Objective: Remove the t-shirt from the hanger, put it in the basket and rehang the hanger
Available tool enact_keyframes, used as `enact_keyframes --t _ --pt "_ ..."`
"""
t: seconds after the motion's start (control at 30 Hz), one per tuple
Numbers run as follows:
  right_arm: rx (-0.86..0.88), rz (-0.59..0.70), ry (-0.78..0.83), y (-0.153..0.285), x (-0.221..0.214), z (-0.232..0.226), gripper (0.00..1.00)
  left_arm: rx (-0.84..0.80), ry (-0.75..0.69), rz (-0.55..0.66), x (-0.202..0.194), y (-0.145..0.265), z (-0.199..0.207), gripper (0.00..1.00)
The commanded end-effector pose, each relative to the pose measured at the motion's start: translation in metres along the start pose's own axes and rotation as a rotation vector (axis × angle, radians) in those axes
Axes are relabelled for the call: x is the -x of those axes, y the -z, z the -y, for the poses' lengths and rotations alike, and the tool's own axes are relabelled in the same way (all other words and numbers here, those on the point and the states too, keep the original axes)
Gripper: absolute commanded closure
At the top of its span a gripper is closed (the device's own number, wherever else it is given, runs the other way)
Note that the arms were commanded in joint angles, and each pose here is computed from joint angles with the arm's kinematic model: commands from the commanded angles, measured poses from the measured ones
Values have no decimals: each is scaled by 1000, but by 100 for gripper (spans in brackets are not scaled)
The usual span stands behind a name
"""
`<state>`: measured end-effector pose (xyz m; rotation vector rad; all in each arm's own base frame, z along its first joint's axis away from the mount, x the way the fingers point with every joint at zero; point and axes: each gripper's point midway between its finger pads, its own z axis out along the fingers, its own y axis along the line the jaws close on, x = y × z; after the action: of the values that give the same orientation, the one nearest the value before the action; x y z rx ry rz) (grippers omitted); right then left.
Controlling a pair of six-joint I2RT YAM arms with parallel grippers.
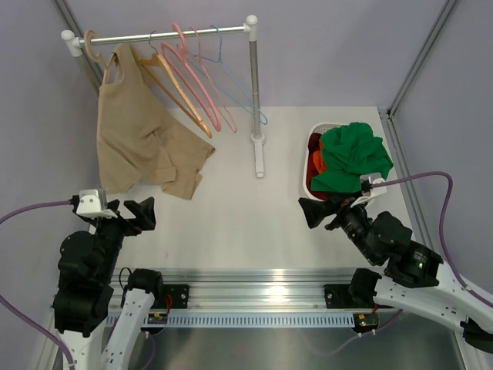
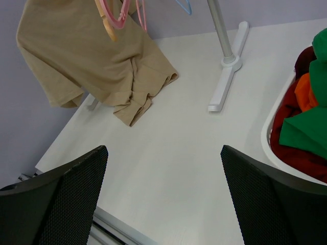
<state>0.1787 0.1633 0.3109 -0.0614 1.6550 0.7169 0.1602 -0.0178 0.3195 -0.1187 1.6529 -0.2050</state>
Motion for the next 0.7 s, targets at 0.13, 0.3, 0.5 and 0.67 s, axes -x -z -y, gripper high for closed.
enact_keyframes --t 0.13,0.3,0.5,0.67 --pt "50 29 -26 -4 15 -16 0 18 45 -15 7 -22 3 1" --pt "66 17 -27 -4 8 -18 1 102 75 57 40 -27 -6 1" --pt "98 17 -35 -3 7 -22 1 176 -30 38 71 -50 -14 7" --pt "147 -17 -45 -1 4 -33 0 365 -31 7 92 -83 -40 38"
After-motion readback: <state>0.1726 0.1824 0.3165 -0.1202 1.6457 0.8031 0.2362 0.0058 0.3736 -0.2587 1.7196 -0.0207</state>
